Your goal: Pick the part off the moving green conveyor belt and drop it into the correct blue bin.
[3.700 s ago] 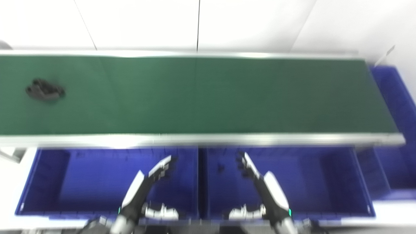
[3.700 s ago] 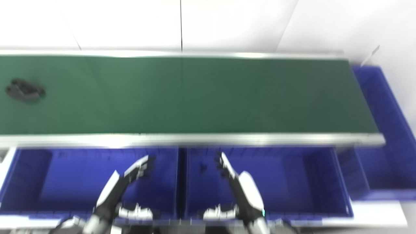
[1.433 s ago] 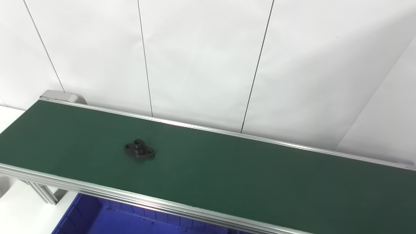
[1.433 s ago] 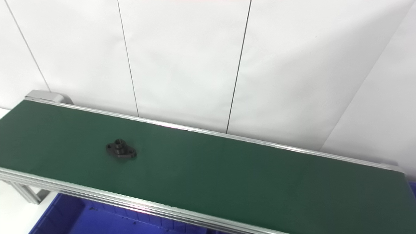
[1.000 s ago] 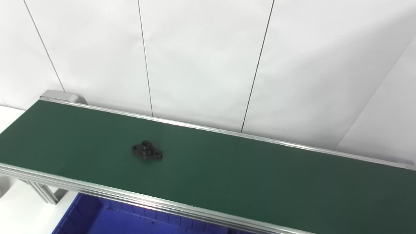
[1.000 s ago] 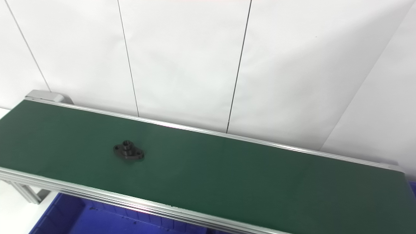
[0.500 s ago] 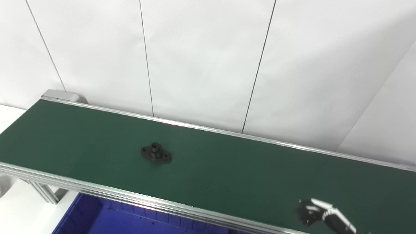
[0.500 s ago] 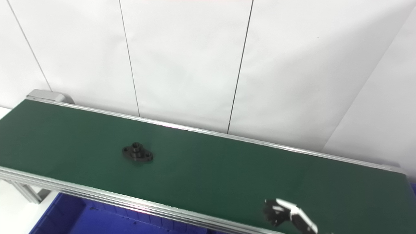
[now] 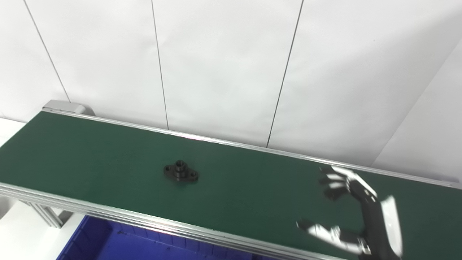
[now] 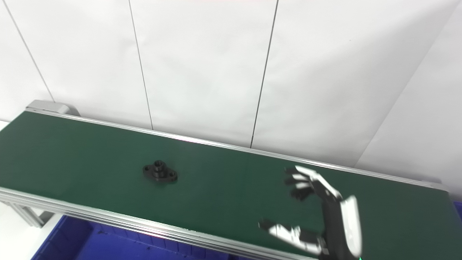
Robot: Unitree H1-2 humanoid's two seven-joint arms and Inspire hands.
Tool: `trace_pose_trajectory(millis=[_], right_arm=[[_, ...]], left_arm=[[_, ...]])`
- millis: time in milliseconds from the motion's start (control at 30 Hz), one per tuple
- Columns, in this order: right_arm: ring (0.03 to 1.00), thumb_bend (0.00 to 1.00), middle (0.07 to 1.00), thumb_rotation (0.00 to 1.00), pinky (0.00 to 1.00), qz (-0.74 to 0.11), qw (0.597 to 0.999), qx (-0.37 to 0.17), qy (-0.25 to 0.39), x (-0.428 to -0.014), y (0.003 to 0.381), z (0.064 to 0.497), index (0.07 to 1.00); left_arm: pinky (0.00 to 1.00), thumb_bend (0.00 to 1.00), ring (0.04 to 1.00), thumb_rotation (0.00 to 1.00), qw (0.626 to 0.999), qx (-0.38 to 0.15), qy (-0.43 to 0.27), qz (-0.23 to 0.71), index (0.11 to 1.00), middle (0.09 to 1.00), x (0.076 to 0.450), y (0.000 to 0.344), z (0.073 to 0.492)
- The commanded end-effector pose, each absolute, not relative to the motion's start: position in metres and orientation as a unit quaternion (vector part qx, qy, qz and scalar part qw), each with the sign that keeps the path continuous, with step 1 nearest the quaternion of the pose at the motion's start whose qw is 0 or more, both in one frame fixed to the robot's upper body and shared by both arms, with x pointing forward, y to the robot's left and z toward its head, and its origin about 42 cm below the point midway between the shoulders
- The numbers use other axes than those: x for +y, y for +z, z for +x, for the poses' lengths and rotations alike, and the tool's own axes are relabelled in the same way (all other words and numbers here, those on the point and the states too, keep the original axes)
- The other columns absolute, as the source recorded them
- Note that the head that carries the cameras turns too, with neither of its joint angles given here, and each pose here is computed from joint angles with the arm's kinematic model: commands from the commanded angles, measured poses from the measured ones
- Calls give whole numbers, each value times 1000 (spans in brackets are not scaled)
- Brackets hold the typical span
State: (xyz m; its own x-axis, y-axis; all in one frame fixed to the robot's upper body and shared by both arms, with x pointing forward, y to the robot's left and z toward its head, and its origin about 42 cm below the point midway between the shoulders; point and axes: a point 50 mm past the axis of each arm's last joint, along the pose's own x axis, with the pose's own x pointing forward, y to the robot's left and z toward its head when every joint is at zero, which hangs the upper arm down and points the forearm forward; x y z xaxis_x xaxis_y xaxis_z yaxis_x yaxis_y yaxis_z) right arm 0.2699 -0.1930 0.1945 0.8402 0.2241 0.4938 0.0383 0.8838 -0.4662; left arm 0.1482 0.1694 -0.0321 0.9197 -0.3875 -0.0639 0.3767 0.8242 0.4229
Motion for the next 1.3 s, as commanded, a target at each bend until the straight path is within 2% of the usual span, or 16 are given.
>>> trace_pose_trajectory(millis=[0, 300, 367, 633, 1000, 1267], right_arm=[[518, 750, 618, 267, 433, -237, 927, -286, 54, -190, 202, 280, 689], [555, 789, 678, 191, 462, -272, 927, -248, 72, -161, 204, 320, 723], [585, 802, 689, 218, 476, -284, 925, -240, 78, -153, 205, 327, 736], [592, 819, 681, 247, 484, -318, 915, -229, 99, -127, 202, 353, 743], [691, 822, 722, 300, 626, -368, 893, -210, 152, -93, 197, 380, 777], [703, 832, 725, 322, 649, -404, 876, -190, 183, -73, 188, 391, 786]], left_arm=[[633, 843, 756, 82, 957, -33, -198, 208, 794, 826, 170, -26, 155], [628, 832, 758, 121, 957, -32, -196, 210, 798, 833, 173, -26, 158], [625, 841, 761, 110, 958, -28, -196, 206, 798, 835, 174, -26, 158], [641, 844, 768, 112, 957, -33, -195, 213, 804, 837, 175, -26, 158], [743, 844, 801, 152, 953, -42, -200, 223, 812, 837, 177, -25, 158], [721, 841, 786, 153, 953, -56, -193, 228, 803, 826, 174, -25, 155]])
